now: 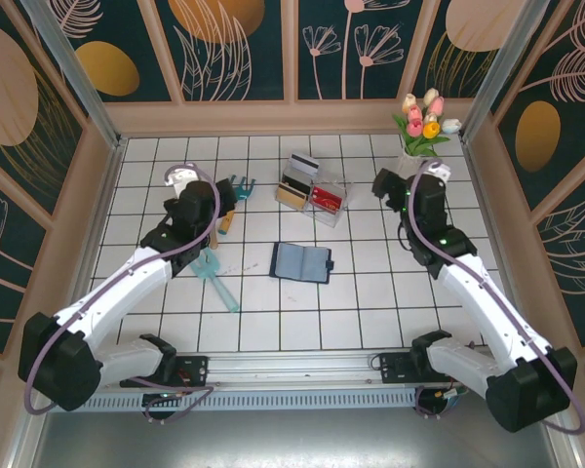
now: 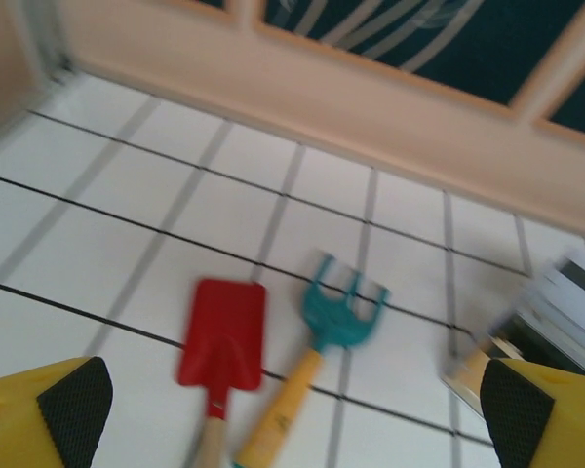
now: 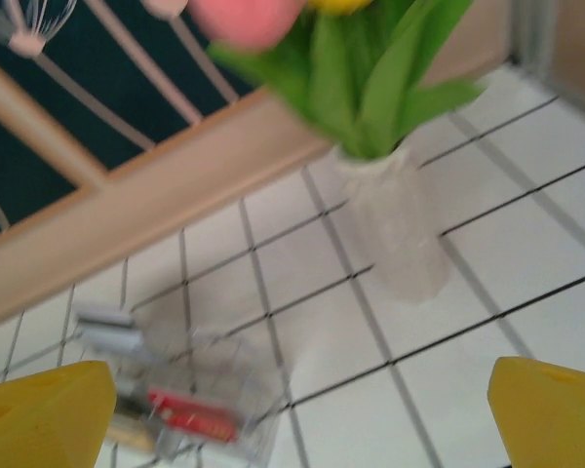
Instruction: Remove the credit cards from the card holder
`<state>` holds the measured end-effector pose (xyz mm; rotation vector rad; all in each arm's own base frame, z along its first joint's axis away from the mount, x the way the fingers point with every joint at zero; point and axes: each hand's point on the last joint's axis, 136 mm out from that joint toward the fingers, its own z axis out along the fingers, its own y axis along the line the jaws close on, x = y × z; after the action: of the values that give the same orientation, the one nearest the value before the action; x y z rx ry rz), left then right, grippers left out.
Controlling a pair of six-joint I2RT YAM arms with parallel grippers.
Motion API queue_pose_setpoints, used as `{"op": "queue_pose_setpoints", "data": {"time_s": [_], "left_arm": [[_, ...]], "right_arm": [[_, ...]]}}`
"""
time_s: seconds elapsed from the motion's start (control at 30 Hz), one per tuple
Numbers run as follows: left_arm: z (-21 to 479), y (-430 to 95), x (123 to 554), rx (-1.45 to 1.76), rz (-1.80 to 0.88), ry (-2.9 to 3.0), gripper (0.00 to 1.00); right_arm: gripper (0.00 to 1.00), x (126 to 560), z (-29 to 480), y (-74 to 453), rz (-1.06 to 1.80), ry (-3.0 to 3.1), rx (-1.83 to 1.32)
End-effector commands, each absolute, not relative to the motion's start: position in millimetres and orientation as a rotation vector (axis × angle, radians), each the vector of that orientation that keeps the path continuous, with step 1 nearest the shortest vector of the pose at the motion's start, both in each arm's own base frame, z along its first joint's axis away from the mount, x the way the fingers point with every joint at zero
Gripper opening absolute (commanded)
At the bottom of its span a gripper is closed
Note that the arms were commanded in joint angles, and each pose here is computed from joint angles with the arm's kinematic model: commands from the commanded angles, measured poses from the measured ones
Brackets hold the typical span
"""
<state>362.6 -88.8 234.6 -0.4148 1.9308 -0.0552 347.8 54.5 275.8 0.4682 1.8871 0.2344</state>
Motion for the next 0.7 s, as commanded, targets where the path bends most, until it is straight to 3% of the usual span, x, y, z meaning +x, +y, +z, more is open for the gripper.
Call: {"op": "queue_pose_setpoints", "data": {"time_s": [0.0,0.43,0.67], "left_arm": [[250.4,-37.9,355.4,-0.472,0.234,1.789,0.99],[182.8,54.6,337.5,-0.700,0.308,1.718,0.99],[161.9,71.0,325.9,-0.630,0.404,1.701,0.98]], "right_arm": [[0.99,350.9,280.1,14.3,0.097,1.814,0.533],[0.99,344.1,222.6,-43.7,-0.116,1.676,0.479],[0.99,345.0,175.5,-45.6,-0.119,1.728,0.398]]}}
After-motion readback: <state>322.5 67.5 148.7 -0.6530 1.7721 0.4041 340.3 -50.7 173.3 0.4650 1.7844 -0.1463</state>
